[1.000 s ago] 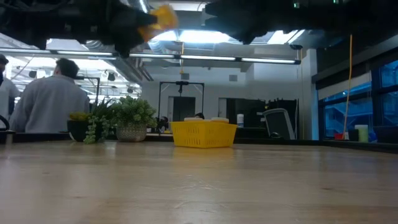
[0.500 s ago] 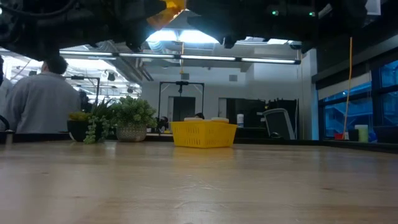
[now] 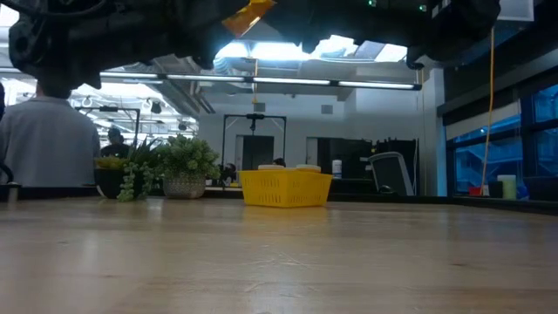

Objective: Pick and place pill bottles into a basket
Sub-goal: Put the orange pill bottle into the yellow bin

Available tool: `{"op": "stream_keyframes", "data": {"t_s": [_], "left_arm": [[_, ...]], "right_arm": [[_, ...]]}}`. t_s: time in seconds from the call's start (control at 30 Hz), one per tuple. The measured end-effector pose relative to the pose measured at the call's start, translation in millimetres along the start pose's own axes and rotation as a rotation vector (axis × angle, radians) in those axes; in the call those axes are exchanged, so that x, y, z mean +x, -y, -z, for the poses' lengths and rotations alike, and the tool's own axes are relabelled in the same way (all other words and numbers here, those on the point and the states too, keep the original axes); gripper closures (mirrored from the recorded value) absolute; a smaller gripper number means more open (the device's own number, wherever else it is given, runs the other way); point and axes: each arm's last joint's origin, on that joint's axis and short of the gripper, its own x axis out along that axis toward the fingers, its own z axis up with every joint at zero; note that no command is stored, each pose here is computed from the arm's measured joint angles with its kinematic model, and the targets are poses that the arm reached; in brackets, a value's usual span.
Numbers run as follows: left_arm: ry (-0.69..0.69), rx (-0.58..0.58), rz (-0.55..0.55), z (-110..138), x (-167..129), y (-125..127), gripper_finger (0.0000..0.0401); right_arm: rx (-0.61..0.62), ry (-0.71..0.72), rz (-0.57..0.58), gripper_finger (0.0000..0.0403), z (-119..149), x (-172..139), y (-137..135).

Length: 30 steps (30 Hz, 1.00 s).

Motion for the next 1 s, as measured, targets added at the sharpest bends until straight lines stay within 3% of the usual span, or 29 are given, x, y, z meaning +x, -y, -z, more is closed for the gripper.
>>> {"op": "stream_keyframes", "data": {"t_s": [0.33, 0.7, 1.0], "left_arm": [[0.006, 0.009, 0.001, -0.8, 2.9, 0.3, 0.0221], [0.010, 0.014, 0.003, -0.3, 3.6, -6.3, 0.0221], [0.006, 0.016, 0.004, 0.0, 3.6, -6.5, 0.0221]], "right_arm": [[-0.028, -0.005, -0.007, 0.0138, 0.6, 0.0, -0.3], [-0.052, 0.008, -0.032, 0.0228, -0.3, 0.0, -0.7], [-0.056, 0.008, -0.036, 0.0223, -0.2, 0.0, -0.9]]}}
